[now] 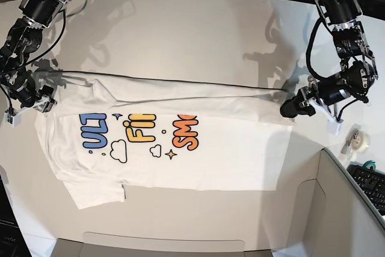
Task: Layout the t-shirt on the table in an organized manner, then fold the t-shirt properly
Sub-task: 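Lift the shoulder edge with both grippers and fold it over the shirt, then hold the folded edge taut with both grippers, stretching it apart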
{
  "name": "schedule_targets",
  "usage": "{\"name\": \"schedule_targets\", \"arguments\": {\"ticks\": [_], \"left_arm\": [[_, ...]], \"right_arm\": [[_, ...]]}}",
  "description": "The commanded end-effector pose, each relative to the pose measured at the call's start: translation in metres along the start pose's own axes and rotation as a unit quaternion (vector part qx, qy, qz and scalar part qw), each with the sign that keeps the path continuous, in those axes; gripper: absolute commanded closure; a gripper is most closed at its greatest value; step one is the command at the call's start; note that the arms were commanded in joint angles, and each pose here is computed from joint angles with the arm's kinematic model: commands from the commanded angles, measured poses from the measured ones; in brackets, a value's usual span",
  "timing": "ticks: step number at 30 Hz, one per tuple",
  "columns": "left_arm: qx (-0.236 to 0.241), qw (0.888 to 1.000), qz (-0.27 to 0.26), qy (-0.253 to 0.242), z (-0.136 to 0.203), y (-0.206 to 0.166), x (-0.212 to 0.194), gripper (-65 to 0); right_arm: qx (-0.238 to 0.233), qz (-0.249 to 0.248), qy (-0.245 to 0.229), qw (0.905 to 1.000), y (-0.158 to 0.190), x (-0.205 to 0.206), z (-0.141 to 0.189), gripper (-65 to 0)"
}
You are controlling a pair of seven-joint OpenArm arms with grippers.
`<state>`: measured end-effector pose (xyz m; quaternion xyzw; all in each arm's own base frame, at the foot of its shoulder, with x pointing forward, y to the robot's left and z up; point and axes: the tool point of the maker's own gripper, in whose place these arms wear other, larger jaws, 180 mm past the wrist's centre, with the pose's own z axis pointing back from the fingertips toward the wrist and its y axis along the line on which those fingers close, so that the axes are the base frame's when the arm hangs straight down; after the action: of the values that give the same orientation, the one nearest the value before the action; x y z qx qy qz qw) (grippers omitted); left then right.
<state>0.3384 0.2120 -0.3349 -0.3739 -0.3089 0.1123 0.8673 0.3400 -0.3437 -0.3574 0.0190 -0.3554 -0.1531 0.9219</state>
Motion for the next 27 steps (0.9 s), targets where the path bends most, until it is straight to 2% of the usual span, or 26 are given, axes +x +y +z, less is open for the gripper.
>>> {"name": "schedule_targets", "arguments": {"ticks": [1, 4, 11, 18, 21, 25, 27], "left_arm": [[-0.008, 1.000, -0.016, -0.024, 0.008, -0.009, 0.020, -27.4], [-0.007, 1.000, -0.014, -0.020, 0.008, -0.008, 0.019, -33.0], [0.002, 1.000, -0.019, -0.022, 0.014, -0.004, 0.024, -33.0], [0.004, 0.999, -0.019, -0.025, 0.015, -0.003, 0.025, -33.0], [0.005, 1.000, -0.017, -0.021, 0.015, -0.001, 0.022, -33.0], [0.011, 1.000, -0.011, -0.014, 0.016, 0.004, 0.012, -33.0], [0.011, 1.000, -0.011, -0.014, 0.016, 0.004, 0.012, -33.0]], "right_arm": [[-0.007, 0.008, -0.034, 0.9994, -0.007, 0.026, 0.009, -35.9], [-0.008, 0.008, -0.036, 0.9993, -0.008, 0.027, 0.010, -35.9], [-0.020, 0.013, -0.049, 0.9985, -0.019, 0.040, 0.018, -36.0], [-0.067, -0.024, -0.125, 0.9896, -0.062, 0.073, 0.064, -36.0], [-0.063, -0.073, -0.145, 0.9848, -0.076, 0.066, 0.085, -36.1], [-0.046, -0.170, -0.125, 0.9765, -0.098, 0.023, 0.103, -36.4], [-0.033, -0.211, -0.103, 0.9716, -0.102, -0.008, 0.107, -39.9]]}}
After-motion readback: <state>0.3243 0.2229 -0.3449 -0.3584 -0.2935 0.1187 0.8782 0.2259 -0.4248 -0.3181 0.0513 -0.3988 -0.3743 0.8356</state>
